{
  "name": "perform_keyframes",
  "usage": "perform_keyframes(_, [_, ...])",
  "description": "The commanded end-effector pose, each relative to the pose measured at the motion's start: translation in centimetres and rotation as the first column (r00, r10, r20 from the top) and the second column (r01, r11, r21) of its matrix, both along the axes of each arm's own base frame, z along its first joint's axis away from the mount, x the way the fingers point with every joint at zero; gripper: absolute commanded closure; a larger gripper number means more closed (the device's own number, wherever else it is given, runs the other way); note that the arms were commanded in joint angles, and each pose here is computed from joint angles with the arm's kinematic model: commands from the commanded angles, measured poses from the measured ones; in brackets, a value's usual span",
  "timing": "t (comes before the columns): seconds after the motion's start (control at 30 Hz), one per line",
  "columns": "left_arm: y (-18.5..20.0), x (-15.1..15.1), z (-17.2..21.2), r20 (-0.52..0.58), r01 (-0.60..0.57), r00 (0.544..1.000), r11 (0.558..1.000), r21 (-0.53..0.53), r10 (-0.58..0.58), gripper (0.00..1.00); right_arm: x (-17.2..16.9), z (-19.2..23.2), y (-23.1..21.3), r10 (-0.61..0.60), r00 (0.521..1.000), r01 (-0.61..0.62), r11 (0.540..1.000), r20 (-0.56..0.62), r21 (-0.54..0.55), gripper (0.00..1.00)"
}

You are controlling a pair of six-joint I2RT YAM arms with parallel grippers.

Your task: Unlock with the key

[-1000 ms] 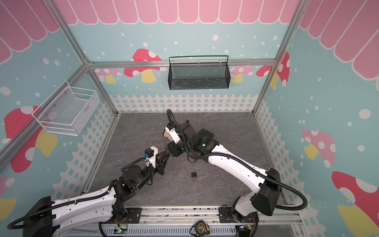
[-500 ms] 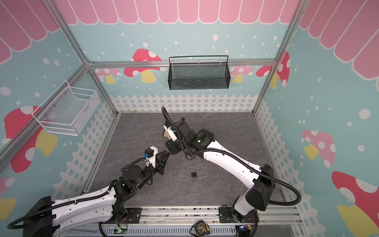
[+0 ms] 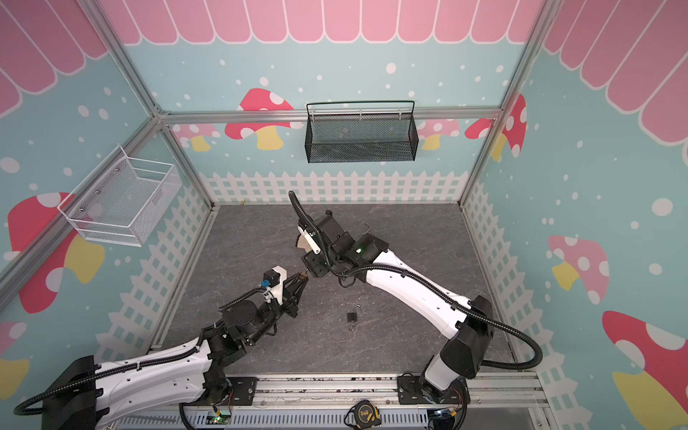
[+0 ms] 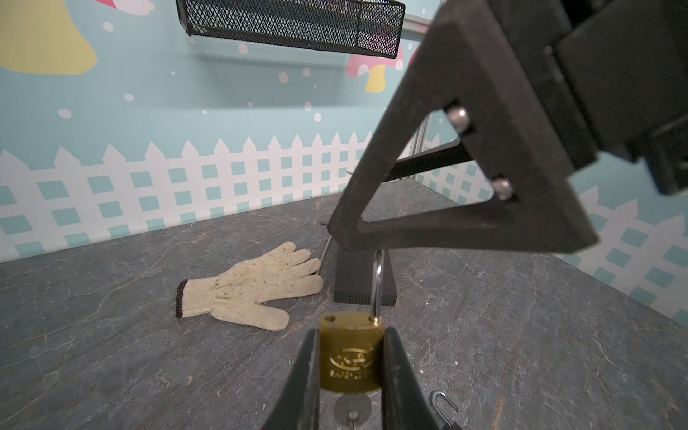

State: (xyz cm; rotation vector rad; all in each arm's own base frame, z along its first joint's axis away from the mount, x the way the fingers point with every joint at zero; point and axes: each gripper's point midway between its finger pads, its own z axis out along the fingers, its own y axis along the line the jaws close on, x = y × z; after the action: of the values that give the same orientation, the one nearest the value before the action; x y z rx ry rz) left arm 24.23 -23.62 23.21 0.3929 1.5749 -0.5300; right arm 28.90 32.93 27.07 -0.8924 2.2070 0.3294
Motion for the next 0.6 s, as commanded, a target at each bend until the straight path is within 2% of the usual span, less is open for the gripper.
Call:
perform_keyframes(0.0, [0.2, -0.2, 1.1, 0.043, -0.004, 0.999, 1.000, -0.015, 0.005, 1.00, -0.5, -0.9, -0.3, 0.033, 0.999, -0.033, 0.998, -0.015, -0.052, 0.32])
perform_keyframes(0.3, [0.4, -0.2, 1.3, 0.053, -0.008, 0.999, 1.000, -0.016, 0.009, 1.00, -1.5, -0.9, -1.4, 0.044, 0.999, -0.045, 0.998, -0.031, -0.034, 0.31])
perform_keyframes(0.57, [0.7, 0.1, 0.7, 0.014, -0.036, 0.999, 0.999, -0.008, 0.036, 1.00, -0.2, -1.4, -5.0, -0.089, 0.996, 0.089, 0.996, -0.022, 0.001, 0.31])
